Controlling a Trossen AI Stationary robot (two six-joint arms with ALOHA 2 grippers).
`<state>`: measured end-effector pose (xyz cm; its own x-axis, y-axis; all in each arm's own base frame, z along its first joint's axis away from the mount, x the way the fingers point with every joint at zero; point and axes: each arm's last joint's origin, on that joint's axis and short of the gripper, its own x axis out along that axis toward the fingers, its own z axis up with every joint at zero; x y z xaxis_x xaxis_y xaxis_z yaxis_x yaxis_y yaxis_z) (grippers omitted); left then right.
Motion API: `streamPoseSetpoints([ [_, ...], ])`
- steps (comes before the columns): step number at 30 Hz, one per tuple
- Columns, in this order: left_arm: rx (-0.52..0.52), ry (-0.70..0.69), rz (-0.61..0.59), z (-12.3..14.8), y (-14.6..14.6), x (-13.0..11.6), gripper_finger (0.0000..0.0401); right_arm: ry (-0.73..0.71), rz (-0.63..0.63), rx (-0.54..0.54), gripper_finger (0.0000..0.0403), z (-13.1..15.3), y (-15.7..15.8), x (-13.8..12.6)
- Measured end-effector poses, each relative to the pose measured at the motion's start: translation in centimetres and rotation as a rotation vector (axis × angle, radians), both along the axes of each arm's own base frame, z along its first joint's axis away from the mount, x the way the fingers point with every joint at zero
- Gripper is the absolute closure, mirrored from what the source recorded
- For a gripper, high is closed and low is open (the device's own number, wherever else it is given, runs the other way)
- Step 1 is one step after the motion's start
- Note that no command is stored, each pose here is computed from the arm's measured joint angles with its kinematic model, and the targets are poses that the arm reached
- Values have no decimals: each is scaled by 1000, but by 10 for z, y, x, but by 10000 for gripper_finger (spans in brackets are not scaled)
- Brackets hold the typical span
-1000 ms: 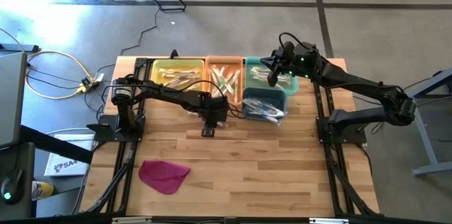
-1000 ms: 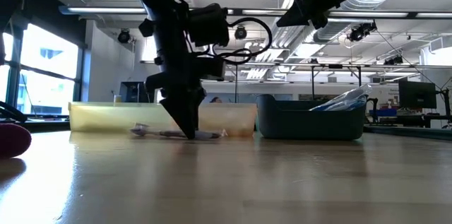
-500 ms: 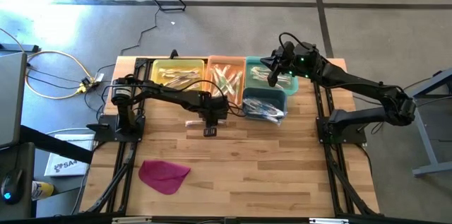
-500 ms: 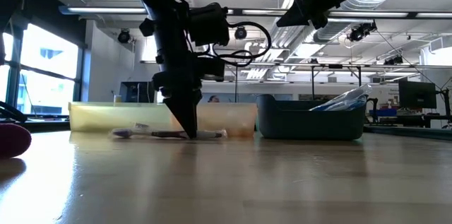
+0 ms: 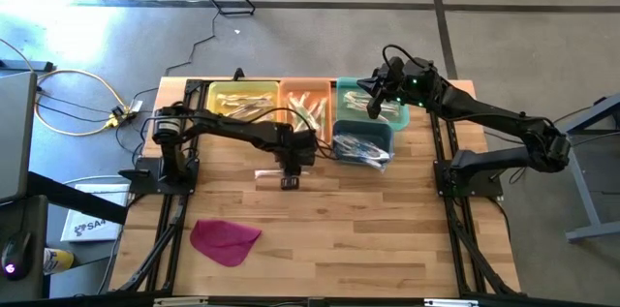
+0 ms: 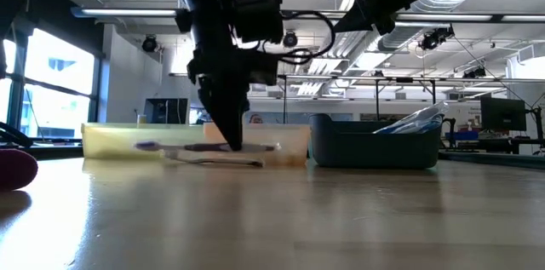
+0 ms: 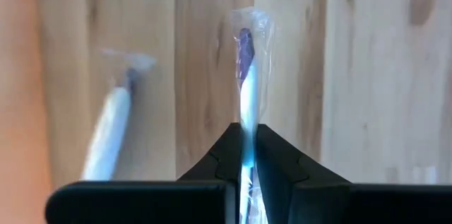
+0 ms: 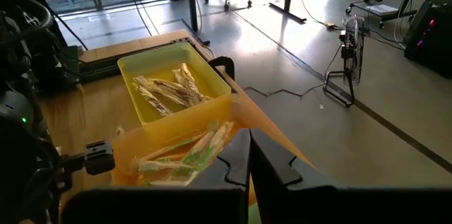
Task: Pick & Place Toothbrushes
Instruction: Put the violet toothbrush into the yellow bin
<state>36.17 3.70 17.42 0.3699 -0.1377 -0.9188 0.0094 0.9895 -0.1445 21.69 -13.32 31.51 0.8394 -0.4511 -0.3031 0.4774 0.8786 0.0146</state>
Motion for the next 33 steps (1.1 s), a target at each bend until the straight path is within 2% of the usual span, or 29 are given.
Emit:
streamPoseSetpoints([
  [12, 15, -86, 21, 68, 1, 2, 381, 4, 0, -6, 401, 0, 0, 0],
  [18, 144, -33, 56, 101, 9, -6, 381, 13, 6, -23, 401, 0, 0, 0],
  [22, 161, 7, 105, 120, 25, -12, 381, 13, 7, -22, 401, 0, 0, 0],
  [28, 205, -11, 171, 144, 61, -20, 381, 10, 26, -17, 401, 0, 1, 0],
  [33, 226, 17, 220, 154, 94, -36, 381, 10, 26, -17, 401, 0, 1, 0],
])
